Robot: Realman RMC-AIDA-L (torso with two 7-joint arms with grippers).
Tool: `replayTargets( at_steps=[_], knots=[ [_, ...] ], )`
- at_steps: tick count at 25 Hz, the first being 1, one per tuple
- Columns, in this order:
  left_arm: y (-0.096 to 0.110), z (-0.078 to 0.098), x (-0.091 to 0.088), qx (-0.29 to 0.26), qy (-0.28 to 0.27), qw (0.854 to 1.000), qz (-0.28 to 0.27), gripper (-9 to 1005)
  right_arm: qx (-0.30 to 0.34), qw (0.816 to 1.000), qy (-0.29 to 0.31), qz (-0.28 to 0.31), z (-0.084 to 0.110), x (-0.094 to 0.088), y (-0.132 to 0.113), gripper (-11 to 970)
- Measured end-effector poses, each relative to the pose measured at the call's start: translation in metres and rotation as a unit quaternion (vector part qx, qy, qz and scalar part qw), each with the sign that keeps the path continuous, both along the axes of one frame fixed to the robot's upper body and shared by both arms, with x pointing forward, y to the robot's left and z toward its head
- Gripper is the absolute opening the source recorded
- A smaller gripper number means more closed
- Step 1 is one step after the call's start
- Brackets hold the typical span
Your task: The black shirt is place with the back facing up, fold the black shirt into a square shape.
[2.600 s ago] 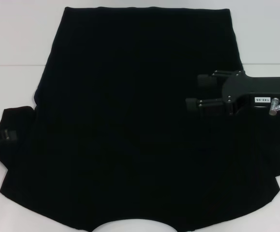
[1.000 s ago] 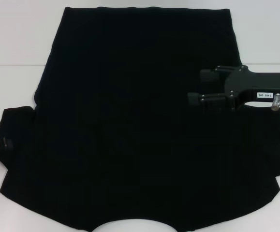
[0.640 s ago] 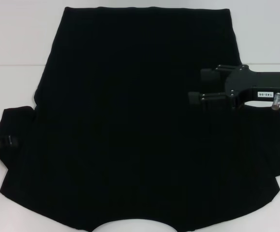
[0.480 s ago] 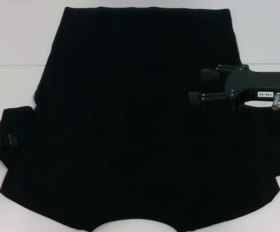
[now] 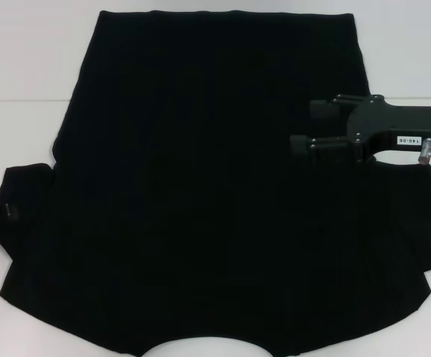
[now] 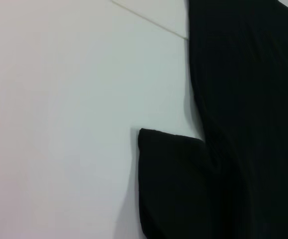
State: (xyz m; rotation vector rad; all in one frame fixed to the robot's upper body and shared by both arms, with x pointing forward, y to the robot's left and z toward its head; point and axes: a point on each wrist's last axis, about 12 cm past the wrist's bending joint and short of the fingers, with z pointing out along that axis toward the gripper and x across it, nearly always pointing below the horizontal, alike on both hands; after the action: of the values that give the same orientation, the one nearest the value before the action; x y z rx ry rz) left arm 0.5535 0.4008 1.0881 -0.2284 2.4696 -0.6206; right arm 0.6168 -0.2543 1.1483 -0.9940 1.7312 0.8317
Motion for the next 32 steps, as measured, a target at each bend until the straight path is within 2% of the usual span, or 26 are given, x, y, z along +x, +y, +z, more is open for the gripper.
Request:
replayTargets(
  at_steps=[9,12,17,22,32],
  knots=[
    [-0.004,0.0,0.006,0.018,0.001,1.0,-0.005,555,0.0,1.0,0.0,0.0,0.0,0.0,0.0,911],
    [-0.004,0.001,0.009,0.023,-0.001,1.0,-0.004,351,0.0,1.0,0.0,0.0,0.0,0.0,0.0,911],
    [-0.005,0.0,0.011,0.035,-0.002,0.999,-0.003,114,0.001,1.0,0.0,-0.001,0.0,0.0,-0.001,911],
    [-0.007,0.0,0.013,0.042,-0.002,0.999,-0.002,-5,0.005,1.0,0.0,-0.008,0.0,-0.001,-0.003,910],
    [-0.001,0.006,0.016,0.056,-0.014,0.998,0.009,0,0.009,1.0,0.001,-0.011,-0.001,-0.002,-0.005,910]
  ],
)
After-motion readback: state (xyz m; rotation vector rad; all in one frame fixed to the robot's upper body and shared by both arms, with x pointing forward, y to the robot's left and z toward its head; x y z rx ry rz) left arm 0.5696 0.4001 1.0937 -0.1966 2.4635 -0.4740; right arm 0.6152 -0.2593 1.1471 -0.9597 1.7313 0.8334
